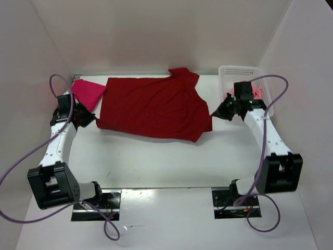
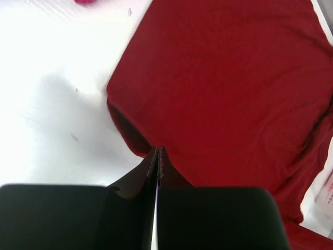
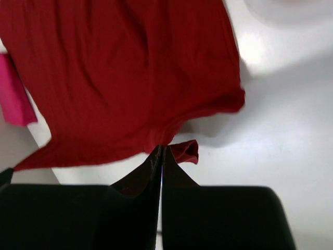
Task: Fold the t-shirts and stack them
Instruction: Fold the flattened tshirt in 1/3 of the way
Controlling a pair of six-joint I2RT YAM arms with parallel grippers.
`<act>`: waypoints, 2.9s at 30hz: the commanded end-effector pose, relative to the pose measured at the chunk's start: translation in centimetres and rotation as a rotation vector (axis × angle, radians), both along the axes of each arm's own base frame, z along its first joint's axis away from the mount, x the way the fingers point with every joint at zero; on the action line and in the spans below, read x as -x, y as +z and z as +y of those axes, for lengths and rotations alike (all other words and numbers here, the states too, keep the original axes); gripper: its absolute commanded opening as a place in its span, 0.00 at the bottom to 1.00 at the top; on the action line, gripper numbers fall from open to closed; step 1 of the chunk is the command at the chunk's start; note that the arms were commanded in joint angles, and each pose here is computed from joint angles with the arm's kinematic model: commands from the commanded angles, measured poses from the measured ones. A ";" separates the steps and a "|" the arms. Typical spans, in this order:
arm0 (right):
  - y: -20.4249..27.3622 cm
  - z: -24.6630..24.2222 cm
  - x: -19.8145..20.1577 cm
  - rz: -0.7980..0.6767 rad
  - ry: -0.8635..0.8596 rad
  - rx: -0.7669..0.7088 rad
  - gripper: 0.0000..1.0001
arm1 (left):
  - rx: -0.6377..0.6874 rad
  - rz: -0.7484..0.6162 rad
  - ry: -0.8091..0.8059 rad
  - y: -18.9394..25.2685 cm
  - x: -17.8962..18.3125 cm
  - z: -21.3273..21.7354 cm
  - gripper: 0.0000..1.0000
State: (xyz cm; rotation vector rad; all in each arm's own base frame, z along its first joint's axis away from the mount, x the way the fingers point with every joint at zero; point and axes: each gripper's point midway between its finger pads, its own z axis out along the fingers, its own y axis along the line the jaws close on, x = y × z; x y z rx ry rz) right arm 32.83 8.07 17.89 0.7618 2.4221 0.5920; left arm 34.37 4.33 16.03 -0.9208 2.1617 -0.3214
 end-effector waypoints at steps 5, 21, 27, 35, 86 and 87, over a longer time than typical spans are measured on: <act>3.6 -0.3 -10.1 -0.171 -0.023 0.067 0.01 | -0.008 -0.075 0.054 0.7 -4.8 1.9 0.00; -0.5 2.5 -23.8 -0.172 0.016 0.119 0.01 | -0.027 -0.010 0.097 -4.0 -11.8 4.4 0.00; -1.8 3.7 -26.2 -0.166 0.026 0.127 0.02 | -0.033 -0.010 0.095 -4.6 -12.5 4.3 0.06; 3.6 3.6 -26.0 -0.262 0.023 0.126 0.30 | -0.086 -0.140 0.076 1.2 -12.3 4.4 0.74; -12.1 -0.7 -11.0 -0.083 -0.458 -0.011 0.42 | 0.231 0.158 0.120 -14.5 -5.3 -0.7 0.28; -12.6 -0.7 -10.9 -0.071 -0.458 -0.006 0.42 | 0.231 0.158 0.120 -14.5 -5.3 -0.7 0.26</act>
